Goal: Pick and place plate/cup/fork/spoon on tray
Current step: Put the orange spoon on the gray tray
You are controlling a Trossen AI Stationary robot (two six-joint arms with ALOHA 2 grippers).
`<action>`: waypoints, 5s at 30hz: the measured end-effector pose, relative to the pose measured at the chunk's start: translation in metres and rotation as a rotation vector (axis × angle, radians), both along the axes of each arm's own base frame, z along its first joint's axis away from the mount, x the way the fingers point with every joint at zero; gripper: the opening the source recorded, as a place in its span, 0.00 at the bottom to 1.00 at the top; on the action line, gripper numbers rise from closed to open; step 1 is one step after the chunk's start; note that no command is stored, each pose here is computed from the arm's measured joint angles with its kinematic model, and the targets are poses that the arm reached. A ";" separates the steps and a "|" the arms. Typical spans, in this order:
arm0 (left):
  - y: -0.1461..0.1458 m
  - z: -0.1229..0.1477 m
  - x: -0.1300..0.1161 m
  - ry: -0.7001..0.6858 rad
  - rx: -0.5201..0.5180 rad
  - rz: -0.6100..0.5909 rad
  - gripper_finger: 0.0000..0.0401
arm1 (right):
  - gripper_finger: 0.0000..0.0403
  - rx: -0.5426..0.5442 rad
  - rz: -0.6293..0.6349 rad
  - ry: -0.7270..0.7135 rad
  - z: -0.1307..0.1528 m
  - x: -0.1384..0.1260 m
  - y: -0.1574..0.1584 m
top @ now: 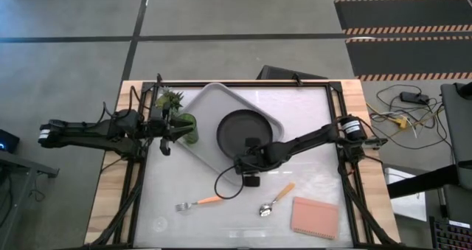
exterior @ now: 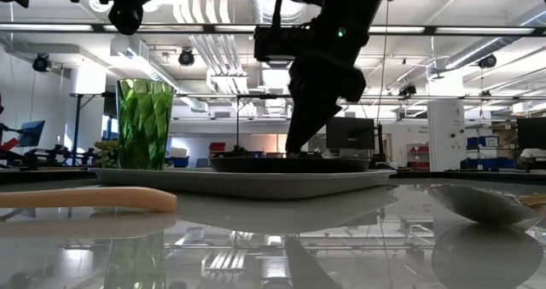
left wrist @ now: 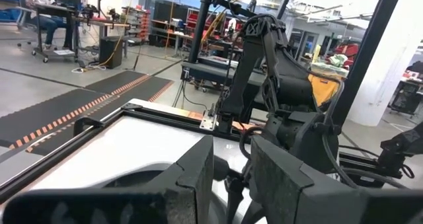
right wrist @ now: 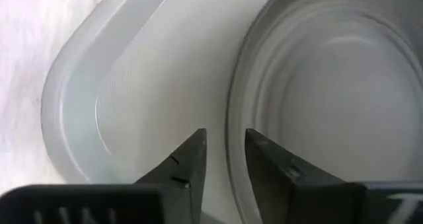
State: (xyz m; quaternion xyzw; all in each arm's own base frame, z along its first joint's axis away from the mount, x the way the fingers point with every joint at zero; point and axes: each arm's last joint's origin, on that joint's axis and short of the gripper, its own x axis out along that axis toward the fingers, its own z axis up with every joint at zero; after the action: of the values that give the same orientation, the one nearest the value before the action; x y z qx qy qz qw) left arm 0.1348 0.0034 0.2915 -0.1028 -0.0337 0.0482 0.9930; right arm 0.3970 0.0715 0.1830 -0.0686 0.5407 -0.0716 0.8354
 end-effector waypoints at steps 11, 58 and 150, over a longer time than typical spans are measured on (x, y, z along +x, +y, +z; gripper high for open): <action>0.000 0.000 0.000 0.000 0.001 -0.015 0.21 | 0.12 0.037 -0.018 0.108 0.039 -0.016 -0.032; -0.041 0.026 0.066 -0.186 -0.157 -0.220 0.21 | 0.04 0.260 0.277 -0.184 0.026 -0.177 0.057; -0.036 0.013 0.069 -0.122 0.048 0.070 0.21 | 0.09 -0.008 -0.026 -0.926 0.075 -0.088 -0.065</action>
State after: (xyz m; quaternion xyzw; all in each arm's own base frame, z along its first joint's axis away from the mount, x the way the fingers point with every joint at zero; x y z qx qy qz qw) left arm 0.2042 -0.0327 0.3047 -0.0805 -0.0989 0.0759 0.9889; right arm 0.3088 0.0064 0.2579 -0.0257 0.1113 -0.1072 0.9876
